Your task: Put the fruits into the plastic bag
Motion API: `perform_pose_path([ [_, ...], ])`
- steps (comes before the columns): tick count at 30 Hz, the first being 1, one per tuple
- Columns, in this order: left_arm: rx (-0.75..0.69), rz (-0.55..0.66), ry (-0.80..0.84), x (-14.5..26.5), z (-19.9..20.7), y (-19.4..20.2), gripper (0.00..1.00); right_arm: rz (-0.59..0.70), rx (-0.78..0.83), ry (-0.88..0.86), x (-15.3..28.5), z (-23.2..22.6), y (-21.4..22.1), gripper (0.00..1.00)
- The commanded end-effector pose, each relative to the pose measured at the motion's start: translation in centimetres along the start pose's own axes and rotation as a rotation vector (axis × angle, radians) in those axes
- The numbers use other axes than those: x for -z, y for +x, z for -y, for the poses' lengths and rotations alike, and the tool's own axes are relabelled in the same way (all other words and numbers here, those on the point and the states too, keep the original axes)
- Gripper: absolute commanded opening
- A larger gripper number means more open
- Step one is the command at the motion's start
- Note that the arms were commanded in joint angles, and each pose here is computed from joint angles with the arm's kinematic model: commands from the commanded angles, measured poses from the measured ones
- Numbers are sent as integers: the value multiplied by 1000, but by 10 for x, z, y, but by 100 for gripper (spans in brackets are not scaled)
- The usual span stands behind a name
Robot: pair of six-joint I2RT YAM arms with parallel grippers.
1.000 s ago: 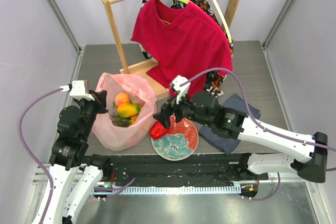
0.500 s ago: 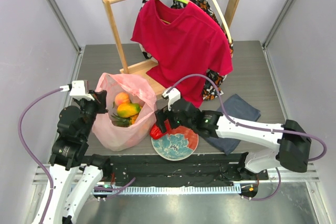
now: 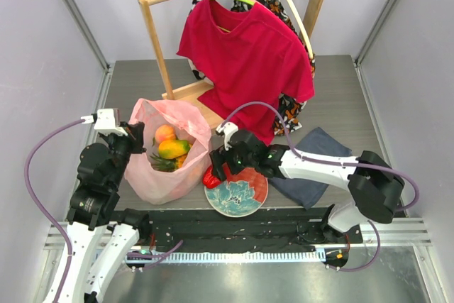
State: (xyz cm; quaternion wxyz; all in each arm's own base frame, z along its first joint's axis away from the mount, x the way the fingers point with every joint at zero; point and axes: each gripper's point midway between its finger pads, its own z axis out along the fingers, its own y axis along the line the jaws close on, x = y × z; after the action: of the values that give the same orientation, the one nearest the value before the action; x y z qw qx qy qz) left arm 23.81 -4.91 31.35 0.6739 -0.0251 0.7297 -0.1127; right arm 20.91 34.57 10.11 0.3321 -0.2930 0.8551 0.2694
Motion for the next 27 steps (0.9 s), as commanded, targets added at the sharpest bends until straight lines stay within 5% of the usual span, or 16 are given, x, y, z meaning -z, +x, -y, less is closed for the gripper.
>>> perform_pose_path([
  [1,1,36,-2,-2,0,-9,0,4,9,-145,-6,-20,-3,90],
  [9,-1,31,-3,-2,0,-8,0,-39,13,-128,-19,-12,11,81],
  [19,-1,36,-3,-2,0,-9,0,-43,20,-104,-16,-5,15,41],
  [27,1,36,-3,-2,0,-9,0,-41,0,-63,-2,7,21,30],
])
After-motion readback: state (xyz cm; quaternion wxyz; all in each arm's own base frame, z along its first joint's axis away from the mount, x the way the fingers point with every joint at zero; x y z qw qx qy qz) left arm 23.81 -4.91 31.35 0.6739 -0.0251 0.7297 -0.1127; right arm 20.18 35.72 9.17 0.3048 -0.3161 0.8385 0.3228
